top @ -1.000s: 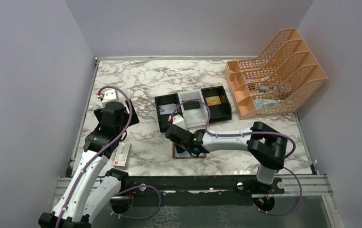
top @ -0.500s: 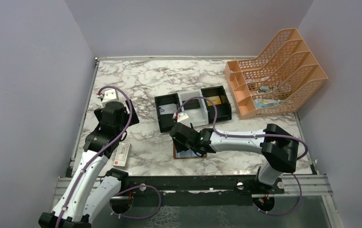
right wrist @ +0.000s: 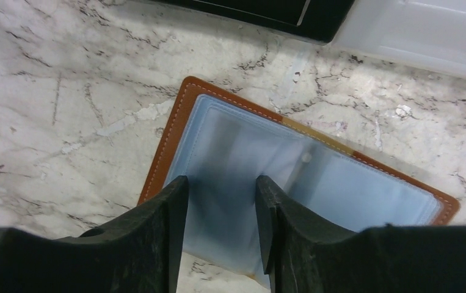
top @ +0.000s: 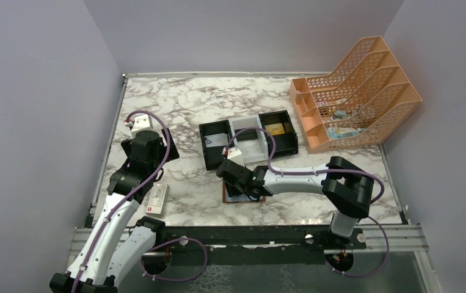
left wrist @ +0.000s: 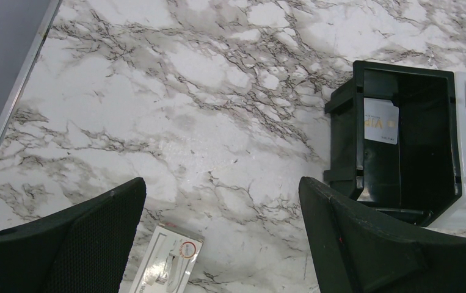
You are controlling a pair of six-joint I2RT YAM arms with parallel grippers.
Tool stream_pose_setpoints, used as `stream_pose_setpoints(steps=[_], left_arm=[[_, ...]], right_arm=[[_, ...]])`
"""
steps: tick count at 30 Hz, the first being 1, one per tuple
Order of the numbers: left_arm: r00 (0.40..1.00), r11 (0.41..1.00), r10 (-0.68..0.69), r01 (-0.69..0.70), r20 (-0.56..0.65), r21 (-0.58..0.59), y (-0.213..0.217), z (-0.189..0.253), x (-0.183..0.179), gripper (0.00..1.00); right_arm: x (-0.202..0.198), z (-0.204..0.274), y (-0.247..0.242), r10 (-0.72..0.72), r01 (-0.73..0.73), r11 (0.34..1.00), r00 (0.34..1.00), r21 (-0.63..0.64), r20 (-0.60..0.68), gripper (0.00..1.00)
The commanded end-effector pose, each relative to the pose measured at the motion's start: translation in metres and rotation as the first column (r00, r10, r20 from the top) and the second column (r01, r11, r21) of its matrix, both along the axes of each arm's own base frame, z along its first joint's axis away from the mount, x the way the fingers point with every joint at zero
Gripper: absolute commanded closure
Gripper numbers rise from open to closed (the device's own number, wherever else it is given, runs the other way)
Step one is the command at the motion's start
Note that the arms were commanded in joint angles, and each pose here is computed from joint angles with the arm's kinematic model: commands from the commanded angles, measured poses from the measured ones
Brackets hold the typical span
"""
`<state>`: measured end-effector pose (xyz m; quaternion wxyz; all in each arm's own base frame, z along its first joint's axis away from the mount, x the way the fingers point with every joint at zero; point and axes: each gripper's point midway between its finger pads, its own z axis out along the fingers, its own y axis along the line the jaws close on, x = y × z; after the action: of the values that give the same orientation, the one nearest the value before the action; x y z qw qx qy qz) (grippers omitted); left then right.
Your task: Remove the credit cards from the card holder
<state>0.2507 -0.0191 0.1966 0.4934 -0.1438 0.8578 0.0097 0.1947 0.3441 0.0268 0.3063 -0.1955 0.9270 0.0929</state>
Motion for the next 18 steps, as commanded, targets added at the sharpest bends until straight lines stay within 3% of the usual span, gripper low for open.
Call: stream_pose_setpoints(steps=[1,11,18], left_arm=[[1.000,1.000,-0.016,0.016,0.004,-0.004,-0.001,-0.001,0.000,0.01],[1.000,1.000,-0.020,0.020,-0.002,-0.002,-0.002,-0.003,0.000,0.01],[1.000,1.000,-0.025,0.025,-0.010,-0.003,-0.003,-0.005,0.001,0.01]], right_arm=[[-0.013,-0.022,-0.013,0.009,-0.010,1.000,0.998,-0.023,-0.059,0.61],[-0.014,-0.021,-0.013,0.040,-0.036,0.998,0.996,0.050,-0.080,0.89],[-0.011,-0.004,-0.005,0.071,-0.064,0.992,0.996,0.113,-0.061,0.92]])
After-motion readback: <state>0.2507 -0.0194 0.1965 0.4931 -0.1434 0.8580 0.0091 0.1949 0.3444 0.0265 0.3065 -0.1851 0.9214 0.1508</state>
